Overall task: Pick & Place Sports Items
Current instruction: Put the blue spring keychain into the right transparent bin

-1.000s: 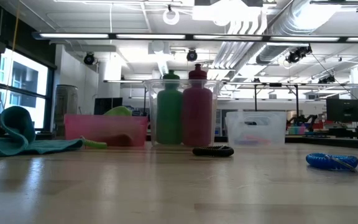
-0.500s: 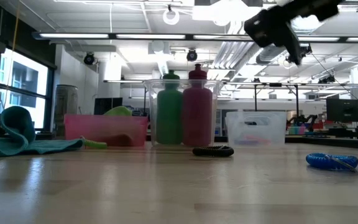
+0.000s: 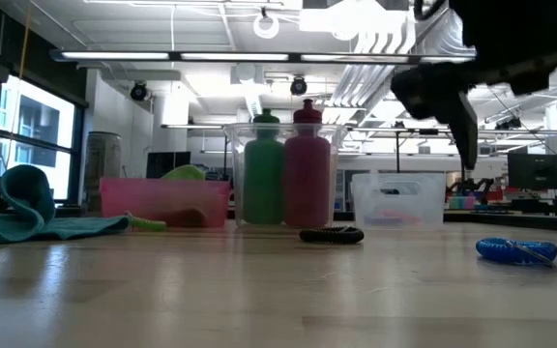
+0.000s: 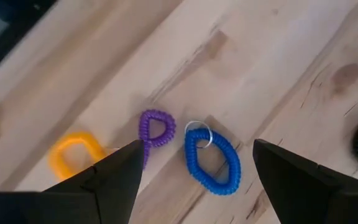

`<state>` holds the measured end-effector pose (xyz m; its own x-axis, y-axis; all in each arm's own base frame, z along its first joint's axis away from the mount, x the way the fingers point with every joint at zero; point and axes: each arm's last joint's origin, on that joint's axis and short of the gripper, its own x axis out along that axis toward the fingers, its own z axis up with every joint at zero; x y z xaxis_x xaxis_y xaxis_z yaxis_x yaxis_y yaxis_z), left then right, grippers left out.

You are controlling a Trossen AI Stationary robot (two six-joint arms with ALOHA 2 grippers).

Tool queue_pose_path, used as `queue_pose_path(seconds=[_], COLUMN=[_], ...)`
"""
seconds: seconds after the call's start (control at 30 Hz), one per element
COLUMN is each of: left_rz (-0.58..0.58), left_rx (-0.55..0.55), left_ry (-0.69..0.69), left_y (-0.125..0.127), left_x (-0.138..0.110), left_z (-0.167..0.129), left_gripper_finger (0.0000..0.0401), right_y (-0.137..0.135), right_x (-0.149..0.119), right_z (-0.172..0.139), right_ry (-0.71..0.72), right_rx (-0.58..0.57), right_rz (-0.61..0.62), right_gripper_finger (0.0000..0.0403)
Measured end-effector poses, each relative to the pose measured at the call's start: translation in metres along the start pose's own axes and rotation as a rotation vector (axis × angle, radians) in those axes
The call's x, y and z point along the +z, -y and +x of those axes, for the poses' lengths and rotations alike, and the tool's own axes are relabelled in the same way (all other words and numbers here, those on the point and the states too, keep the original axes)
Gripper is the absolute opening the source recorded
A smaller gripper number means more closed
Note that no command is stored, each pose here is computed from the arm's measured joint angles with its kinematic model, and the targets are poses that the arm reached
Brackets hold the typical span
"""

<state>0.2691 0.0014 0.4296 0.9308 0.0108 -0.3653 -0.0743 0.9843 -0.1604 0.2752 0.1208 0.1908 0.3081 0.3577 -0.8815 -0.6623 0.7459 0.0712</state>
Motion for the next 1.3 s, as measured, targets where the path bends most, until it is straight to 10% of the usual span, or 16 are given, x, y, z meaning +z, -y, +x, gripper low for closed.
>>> queue_pose_path(seconds=[1.3], left_rz=[-0.069], left_rx=[0.013], left_ry=[0.009], left_y=[0.000], left_x=[0.001], left_z=[0.000], left_gripper_finger=[0.0216], right_y=[-0.002], right_x=[-0.054], right_z=[0.051], right_ry=[0.099], right_rx=[-0.055], right_rz=[0.038], right_gripper_finger=[0.0281])
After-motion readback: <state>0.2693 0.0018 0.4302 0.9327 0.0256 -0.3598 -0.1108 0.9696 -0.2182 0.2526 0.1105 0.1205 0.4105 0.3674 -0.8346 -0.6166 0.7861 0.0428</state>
